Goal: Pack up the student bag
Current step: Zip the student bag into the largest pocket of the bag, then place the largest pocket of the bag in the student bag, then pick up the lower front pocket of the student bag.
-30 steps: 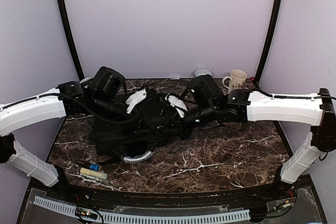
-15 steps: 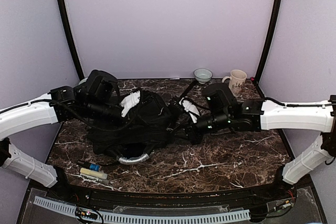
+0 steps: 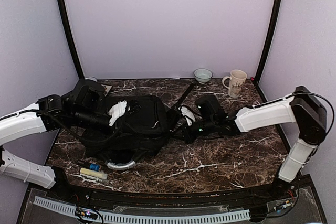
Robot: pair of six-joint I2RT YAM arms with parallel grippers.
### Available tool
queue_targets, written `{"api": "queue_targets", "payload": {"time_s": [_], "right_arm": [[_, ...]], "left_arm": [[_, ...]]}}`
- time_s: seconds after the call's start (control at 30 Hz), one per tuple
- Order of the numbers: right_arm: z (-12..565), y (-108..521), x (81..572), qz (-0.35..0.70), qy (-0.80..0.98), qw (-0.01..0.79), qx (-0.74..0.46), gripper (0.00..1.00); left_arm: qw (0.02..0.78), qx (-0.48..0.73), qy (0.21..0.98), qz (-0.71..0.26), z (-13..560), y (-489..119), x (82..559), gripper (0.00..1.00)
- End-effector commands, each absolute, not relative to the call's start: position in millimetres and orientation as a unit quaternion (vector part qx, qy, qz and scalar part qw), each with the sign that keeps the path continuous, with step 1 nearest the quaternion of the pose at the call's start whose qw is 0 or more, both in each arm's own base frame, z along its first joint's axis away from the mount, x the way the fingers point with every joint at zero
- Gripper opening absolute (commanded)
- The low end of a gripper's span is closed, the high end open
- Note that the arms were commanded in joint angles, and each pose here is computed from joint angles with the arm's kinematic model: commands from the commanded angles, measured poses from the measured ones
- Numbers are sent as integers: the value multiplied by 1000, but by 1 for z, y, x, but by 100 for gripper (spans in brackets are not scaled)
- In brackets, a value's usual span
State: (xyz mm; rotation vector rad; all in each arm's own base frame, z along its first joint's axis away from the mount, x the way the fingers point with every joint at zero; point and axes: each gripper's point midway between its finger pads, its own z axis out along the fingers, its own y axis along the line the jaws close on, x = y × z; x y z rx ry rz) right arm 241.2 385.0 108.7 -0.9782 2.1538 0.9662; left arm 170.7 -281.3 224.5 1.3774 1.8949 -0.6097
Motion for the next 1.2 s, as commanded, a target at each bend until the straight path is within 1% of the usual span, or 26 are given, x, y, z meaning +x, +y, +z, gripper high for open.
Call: {"api": "queue_targets", "payload": {"time_s": [0.0, 0.13, 0.17, 0.23, 0.27, 0.3, 0.33, 0.37, 0.43, 0.47, 0.53, 0.57, 0.6, 0.67, 0.7, 0.83, 0.87, 0.9, 0.93, 0.97, 1.03, 1.17], "right_arm": [[75, 396, 284, 340, 844, 276, -310, 0], [86, 400, 285, 352, 837, 286, -306, 0], [88, 397, 283, 351, 836, 287, -309, 2], [95, 389, 276, 343, 838, 284, -316, 13], [98, 382, 273, 335, 840, 285, -316, 21], [101, 375, 270, 327, 842, 287, -318, 30], [104, 367, 268, 315, 847, 289, -316, 39], [110, 359, 267, 305, 850, 296, -313, 47], [124, 343, 265, 293, 853, 311, -301, 60], [131, 336, 264, 291, 853, 318, -294, 65], [142, 325, 261, 294, 857, 324, -273, 72], [149, 322, 261, 301, 857, 328, -260, 74], [153, 321, 263, 307, 859, 330, -243, 75], [155, 320, 268, 321, 865, 326, -206, 77], [154, 320, 273, 321, 871, 323, -186, 78], [150, 319, 289, 310, 886, 321, -125, 77], [150, 317, 292, 305, 888, 324, -112, 77], [149, 314, 295, 299, 890, 329, -101, 78], [147, 310, 297, 291, 893, 333, -91, 78], [145, 306, 299, 282, 895, 336, -83, 77], [141, 300, 302, 266, 900, 338, -72, 78], [133, 290, 306, 236, 913, 330, -50, 77]], "left_arm": [[377, 523, 721, -255, 240, -275, 165, 0], [370, 519, 723, -265, 229, -276, 162, 0], [365, 518, 725, -270, 225, -277, 161, 0], [358, 512, 727, -283, 219, -282, 161, 0], [356, 508, 729, -291, 216, -286, 162, 1], [354, 505, 728, -301, 215, -291, 162, 4], [354, 501, 727, -310, 215, -297, 164, 11], [354, 497, 726, -319, 216, -303, 167, 24], [351, 494, 721, -337, 221, -316, 171, 43], [349, 493, 721, -339, 223, -321, 174, 50], [355, 485, 728, -330, 228, -328, 185, 61], [362, 473, 738, -317, 231, -329, 194, 75], [381, 446, 758, -285, 233, -327, 214, 84], [388, 393, 794, -254, 235, -324, 237, 98], [384, 375, 807, -244, 235, -323, 244, 98], [330, 327, 861, -210, 225, -326, 260, 98], [309, 319, 874, -199, 221, -326, 261, 92], [289, 306, 886, -194, 215, -326, 261, 81], [273, 291, 897, -190, 210, -326, 261, 74], [259, 279, 905, -189, 204, -327, 260, 69], [238, 270, 916, -175, 189, -328, 255, 63], [219, 247, 937, -117, 173, -319, 251, 62]]}}
